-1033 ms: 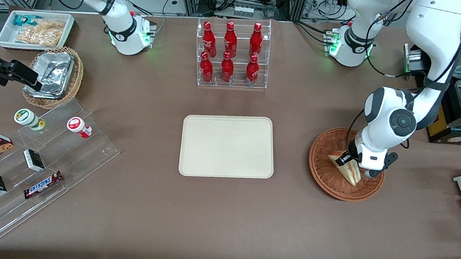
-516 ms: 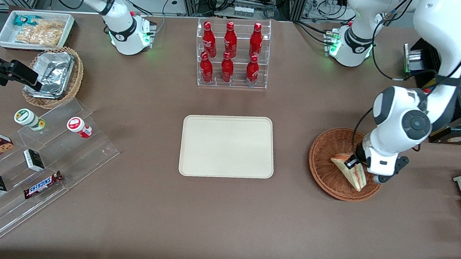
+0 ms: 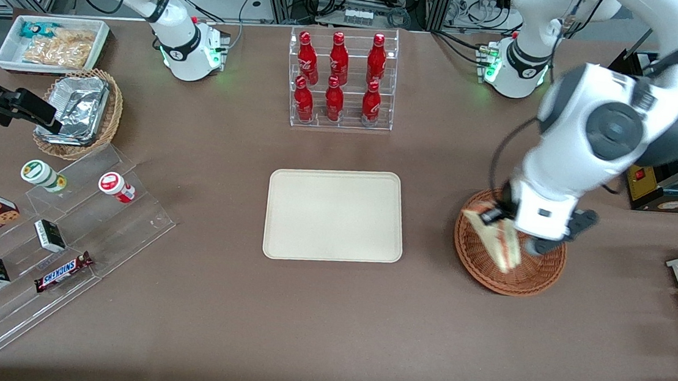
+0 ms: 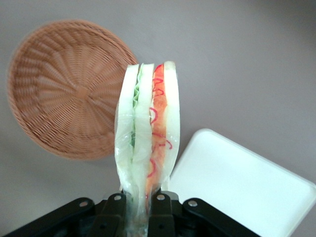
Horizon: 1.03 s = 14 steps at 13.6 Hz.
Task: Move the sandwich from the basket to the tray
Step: 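Lift the sandwich and carry it toward the cream tray, then lower the sandwich onto the tray and open the left gripper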
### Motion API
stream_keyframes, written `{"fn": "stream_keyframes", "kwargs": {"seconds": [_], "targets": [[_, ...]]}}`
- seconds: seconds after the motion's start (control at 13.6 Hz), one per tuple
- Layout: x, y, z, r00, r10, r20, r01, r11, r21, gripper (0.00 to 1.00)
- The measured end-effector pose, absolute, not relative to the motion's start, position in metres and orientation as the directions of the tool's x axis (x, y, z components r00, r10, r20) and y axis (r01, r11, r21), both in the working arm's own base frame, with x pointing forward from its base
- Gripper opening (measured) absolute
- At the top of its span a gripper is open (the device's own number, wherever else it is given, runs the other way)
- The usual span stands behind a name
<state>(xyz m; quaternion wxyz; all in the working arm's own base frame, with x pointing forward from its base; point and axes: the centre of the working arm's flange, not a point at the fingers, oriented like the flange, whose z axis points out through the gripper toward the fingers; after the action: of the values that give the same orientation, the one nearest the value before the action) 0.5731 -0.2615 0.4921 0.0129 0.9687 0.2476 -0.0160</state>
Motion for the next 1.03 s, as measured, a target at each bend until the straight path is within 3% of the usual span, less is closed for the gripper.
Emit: {"fn": "stream_keyframes", "kwargs": {"seconds": [0.37,0.74,1.03], "targets": [[0.509,-0.416,0.427,0.956,0.279,-0.091,0.28,-0.96,-0.009,0.15],[0.482,-0.507,0.362,0.983,0.17,-0.072,0.176,-0.981,0.083,0.15],[0.455,-0.545,0.309,0.992,0.102,-0.075,0.107,-0.991,0.076,0.15]]}}
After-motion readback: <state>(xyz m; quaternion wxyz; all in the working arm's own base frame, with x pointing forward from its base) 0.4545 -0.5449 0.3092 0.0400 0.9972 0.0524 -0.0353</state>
